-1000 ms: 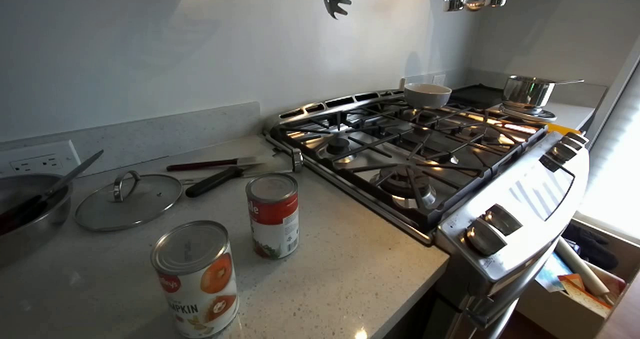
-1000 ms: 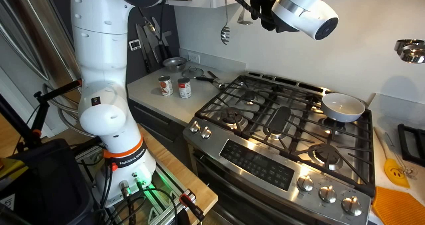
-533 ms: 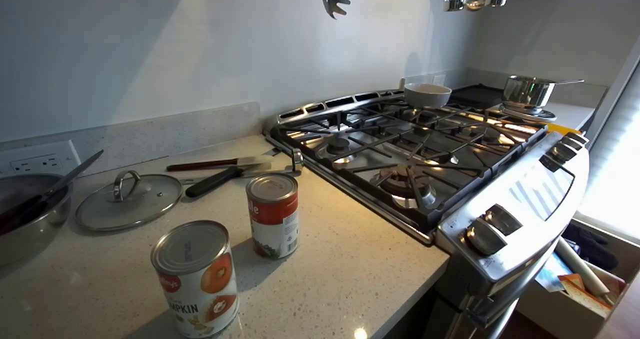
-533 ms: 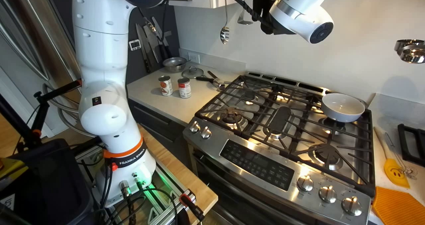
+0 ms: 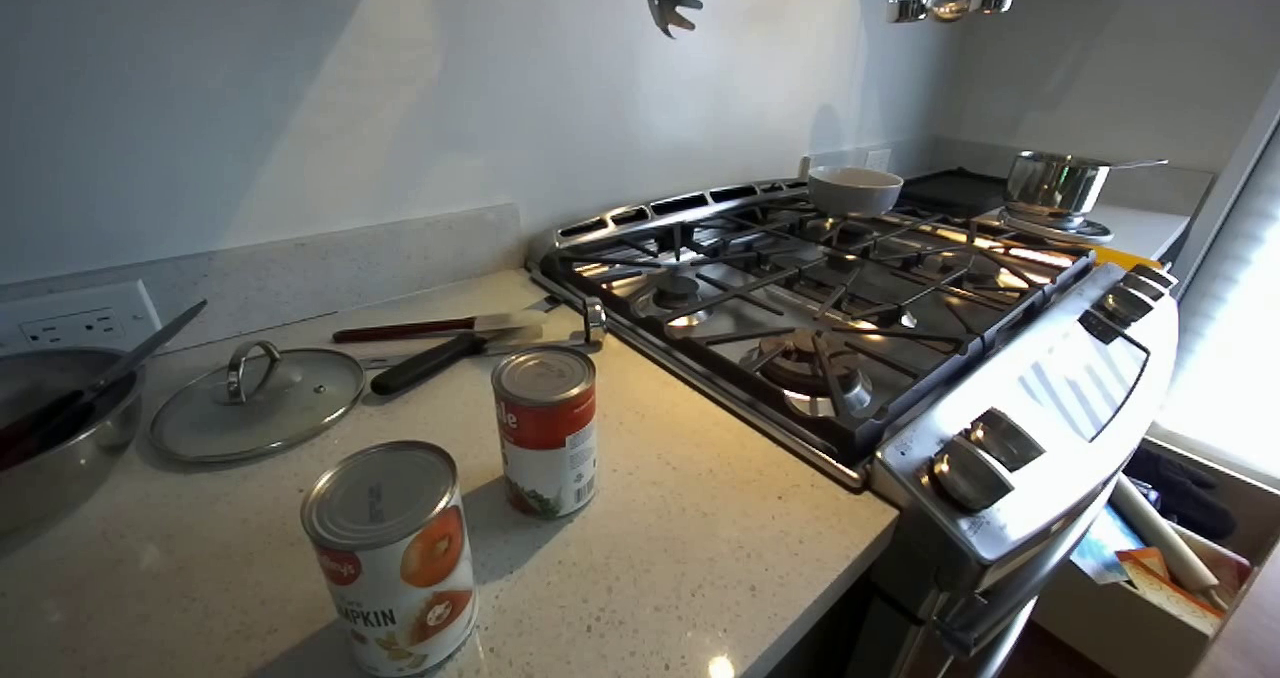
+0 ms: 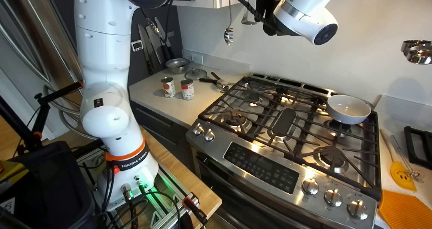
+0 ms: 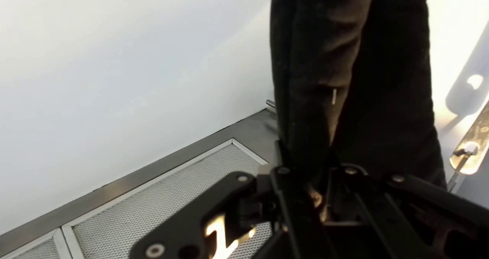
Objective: Hang the kitchen mitt on the hook
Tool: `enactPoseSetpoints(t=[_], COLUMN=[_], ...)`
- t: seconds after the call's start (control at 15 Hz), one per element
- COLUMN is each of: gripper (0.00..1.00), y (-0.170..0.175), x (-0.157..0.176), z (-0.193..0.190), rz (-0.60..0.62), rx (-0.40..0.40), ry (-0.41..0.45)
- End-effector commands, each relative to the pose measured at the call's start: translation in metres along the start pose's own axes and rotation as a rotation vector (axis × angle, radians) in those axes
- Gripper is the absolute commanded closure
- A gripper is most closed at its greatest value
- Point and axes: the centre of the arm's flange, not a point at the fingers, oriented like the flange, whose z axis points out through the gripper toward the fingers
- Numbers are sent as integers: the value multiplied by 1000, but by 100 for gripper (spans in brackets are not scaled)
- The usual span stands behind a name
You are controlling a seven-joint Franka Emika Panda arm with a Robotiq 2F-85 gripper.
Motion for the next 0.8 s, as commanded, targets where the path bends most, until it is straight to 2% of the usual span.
enactPoseSetpoints(t=[0.0, 0.4, 0.47, 0.73], gripper=[95, 95, 81, 81], y=[-4, -9, -4, -5], x=[-7, -20, -20, -23], z=[12, 31, 25, 32], rz=[119, 279, 226, 258], rx=[-9, -35, -6, -12], ry=[18, -16, -22, -29])
